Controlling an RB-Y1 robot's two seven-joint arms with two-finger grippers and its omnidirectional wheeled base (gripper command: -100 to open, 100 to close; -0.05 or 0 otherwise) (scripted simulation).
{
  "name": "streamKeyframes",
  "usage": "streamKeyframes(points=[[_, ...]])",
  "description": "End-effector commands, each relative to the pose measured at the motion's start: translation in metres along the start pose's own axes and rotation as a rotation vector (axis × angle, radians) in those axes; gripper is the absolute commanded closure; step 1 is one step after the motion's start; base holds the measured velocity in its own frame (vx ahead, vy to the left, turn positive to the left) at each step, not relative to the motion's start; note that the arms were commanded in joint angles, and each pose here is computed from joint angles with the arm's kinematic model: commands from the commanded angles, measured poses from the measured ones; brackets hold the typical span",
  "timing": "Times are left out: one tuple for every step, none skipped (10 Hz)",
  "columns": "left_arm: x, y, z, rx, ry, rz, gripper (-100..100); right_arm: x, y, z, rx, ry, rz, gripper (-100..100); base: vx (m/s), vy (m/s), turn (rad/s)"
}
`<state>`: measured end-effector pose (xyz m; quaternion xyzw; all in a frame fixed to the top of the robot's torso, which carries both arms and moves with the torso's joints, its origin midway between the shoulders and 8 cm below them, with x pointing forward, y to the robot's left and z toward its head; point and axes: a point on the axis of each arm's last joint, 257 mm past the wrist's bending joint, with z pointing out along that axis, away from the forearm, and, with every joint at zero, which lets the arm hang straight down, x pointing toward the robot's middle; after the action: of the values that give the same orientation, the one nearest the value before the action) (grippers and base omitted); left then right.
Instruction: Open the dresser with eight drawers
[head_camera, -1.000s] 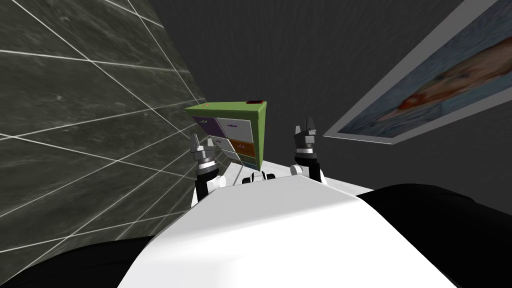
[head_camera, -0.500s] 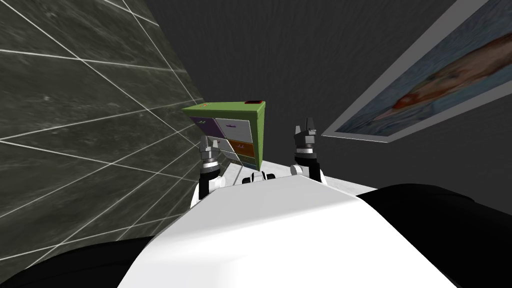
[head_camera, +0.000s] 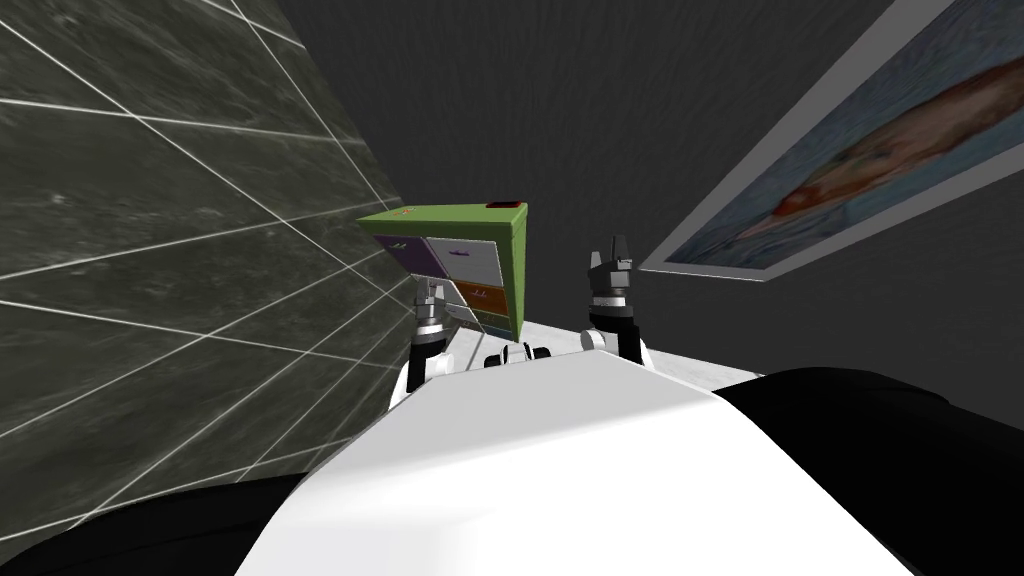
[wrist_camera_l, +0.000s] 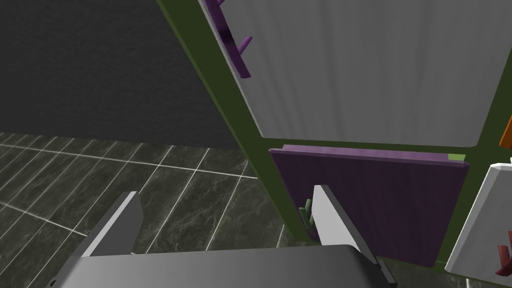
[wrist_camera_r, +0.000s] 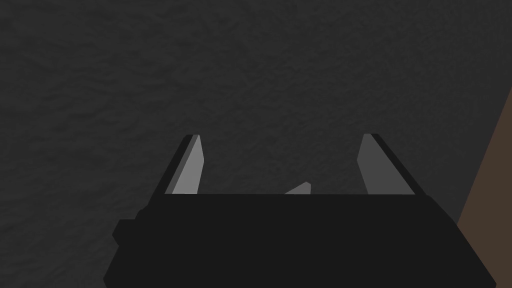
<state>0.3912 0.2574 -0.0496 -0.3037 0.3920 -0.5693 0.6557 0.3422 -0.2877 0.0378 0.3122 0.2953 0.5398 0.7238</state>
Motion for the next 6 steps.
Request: streamKeyframes(points=[[0.007, 0.023, -0.002, -0.039, 0.010, 0.002, -100, 0.000, 0.000, 0.000, 0.000, 0.000, 0.000, 0, 0.004, 0.004, -0.047], [0.010, 0.030, -0.004, -0.052, 0.012, 0.001, -100, 0.000, 0.000, 0.000, 0.000, 0.000, 0.000, 0, 0.003, 0.003, -0.046], [0.013, 0.038, -0.005, -0.065, 0.013, 0.000, -100, 0.000, 0.000, 0.000, 0.000, 0.000, 0.000, 0, 0.004, 0.004, -0.047], [0.015, 0.045, -0.006, -0.077, 0.014, -0.002, -100, 0.000, 0.000, 0.000, 0.000, 0.000, 0.000, 0, 0.004, 0.005, -0.039], [0.021, 0.058, -0.009, -0.100, 0.016, -0.006, -100, 0.000, 0.000, 0.000, 0.000, 0.000, 0.000, 0, 0.006, 0.006, -0.064], [0.024, 0.065, -0.011, -0.112, 0.018, -0.008, -100, 0.000, 0.000, 0.000, 0.000, 0.000, 0.000, 0, 0.005, 0.005, -0.057]])
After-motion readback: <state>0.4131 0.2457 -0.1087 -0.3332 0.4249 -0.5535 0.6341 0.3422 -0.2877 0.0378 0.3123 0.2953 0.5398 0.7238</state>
